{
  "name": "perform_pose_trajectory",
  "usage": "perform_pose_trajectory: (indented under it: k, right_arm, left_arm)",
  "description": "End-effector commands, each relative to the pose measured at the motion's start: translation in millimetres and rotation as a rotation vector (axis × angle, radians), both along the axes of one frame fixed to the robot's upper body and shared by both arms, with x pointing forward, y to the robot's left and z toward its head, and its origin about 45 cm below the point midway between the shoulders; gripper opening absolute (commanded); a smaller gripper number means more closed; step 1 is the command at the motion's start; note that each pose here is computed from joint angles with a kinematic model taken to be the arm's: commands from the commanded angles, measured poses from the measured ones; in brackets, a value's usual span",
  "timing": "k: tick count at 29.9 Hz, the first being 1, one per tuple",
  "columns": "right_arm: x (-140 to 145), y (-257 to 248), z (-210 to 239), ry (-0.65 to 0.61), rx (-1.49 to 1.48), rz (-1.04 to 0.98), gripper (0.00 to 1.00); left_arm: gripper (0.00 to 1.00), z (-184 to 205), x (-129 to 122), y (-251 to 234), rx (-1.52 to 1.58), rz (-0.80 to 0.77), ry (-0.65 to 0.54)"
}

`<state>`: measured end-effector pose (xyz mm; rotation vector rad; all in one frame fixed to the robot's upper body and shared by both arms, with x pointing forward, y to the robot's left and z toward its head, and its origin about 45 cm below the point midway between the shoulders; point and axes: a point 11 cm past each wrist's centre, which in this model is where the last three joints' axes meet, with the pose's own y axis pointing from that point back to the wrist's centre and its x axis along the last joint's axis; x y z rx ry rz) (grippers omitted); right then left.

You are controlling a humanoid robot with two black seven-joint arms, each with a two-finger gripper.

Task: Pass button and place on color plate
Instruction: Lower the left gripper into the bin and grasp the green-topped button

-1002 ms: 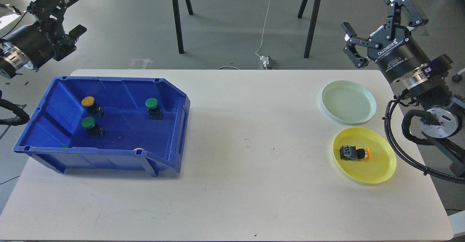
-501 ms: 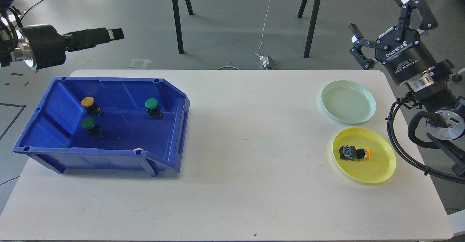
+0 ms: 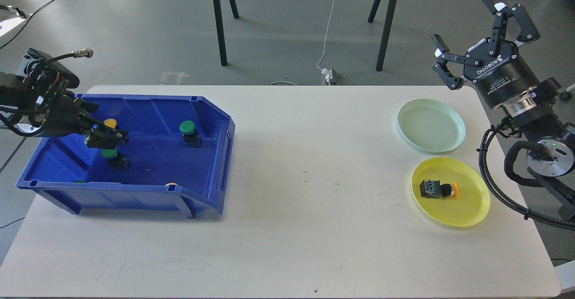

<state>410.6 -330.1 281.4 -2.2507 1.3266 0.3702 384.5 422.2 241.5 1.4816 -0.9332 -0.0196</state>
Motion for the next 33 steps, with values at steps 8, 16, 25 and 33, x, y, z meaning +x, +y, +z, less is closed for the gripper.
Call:
perform_pose_trajectory:
  k: [8,16,25,33]
  right_arm:
    - [-5,-4,-8,0.019,-0.003,-0.007,0.98]
    - [-6,-5,-12,0.028,-0.004,-0.008,0.98]
    - [-9,-4,-17,0.040,-0.001,-0.008,0.98]
    - [-12,-5,-23,0.053,0.001,-0.009,0.98]
  left_arm:
    - [0.97,-32,5,-10,-0.016,0.023,0.054]
    - [0.96,-53,3,8,0.014,0.093,0.093]
    - [0.96,-73,0,11,0.046,0.116,0.141]
    - [0.96,-76,0,13,0.039,0.132,0.146]
